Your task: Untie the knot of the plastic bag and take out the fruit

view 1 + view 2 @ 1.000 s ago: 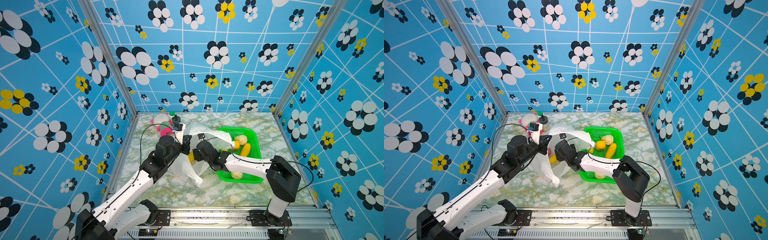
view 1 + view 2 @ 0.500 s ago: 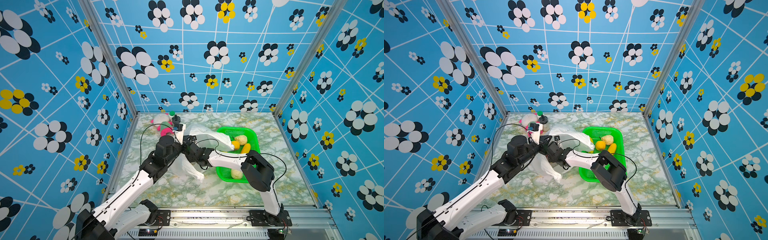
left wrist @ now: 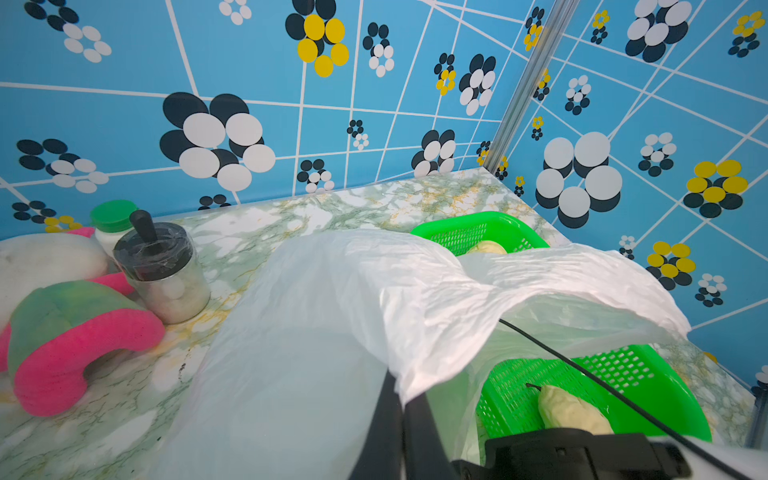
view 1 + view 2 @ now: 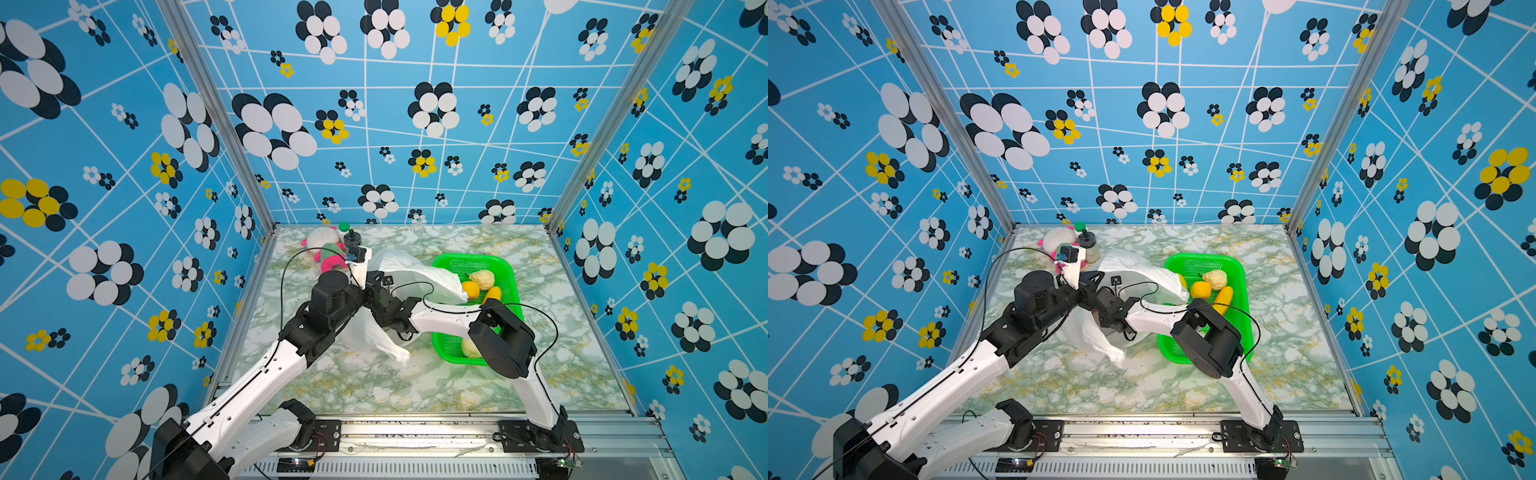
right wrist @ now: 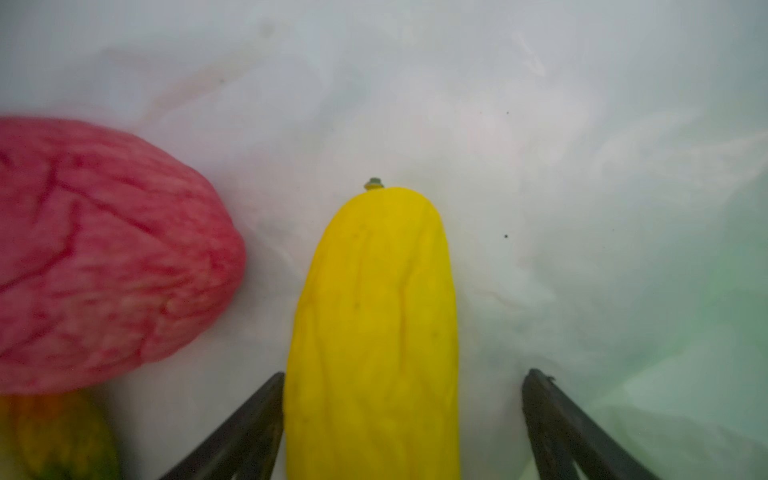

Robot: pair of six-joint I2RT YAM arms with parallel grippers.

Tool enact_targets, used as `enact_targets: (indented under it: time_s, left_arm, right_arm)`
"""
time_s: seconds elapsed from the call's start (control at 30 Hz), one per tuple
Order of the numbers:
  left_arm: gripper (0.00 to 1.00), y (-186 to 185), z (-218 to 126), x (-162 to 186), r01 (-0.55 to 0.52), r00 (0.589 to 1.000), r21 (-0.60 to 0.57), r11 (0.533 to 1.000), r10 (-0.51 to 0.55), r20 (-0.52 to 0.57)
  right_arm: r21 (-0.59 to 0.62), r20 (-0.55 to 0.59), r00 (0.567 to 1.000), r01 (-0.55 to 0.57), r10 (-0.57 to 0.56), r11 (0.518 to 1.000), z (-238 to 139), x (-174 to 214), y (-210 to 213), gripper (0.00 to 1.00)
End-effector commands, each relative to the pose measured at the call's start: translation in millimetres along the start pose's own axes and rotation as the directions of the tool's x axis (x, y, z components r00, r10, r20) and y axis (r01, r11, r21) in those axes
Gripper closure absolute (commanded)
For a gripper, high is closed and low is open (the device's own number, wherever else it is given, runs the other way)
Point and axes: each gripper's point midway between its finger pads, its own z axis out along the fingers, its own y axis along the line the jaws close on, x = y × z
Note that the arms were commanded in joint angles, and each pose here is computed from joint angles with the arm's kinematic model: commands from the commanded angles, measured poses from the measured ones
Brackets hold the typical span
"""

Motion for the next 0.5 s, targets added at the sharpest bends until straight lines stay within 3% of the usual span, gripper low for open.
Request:
enact_targets:
  time_s: [0.0, 0.17, 0.3, 0.47]
  left_arm:
    - [1.00, -4, -7, -8, 0.009, 1.000, 0.018, 1.000, -0.009, 0.022]
    - [1.00, -5, -4, -9, 0.006, 1.000, 0.021, 1.000, -0.006, 0.023]
    - [1.00, -9, -1, -8, 0.009, 1.000, 0.047, 0.999, -0.010, 0.017]
    - [1.00, -9, -1, -10, 0.005, 1.000, 0.042, 0.999, -0.006, 0.018]
  right_arm:
    - [-0.055, 0.000, 1.000, -0.024, 0.024, 0.998, 10, -6, 5, 0.01]
    - [-0.159, 0.018, 0.998, -0.048, 0.052, 0.986, 13, -19, 25, 0.01]
    - [-0.166, 0.015, 0.996, -0.079, 0.083, 0.983, 25, -26, 33, 0.01]
    - [-0.147, 0.001, 0.993, -0.118, 0.119, 0.982, 36, -27, 25, 0.13]
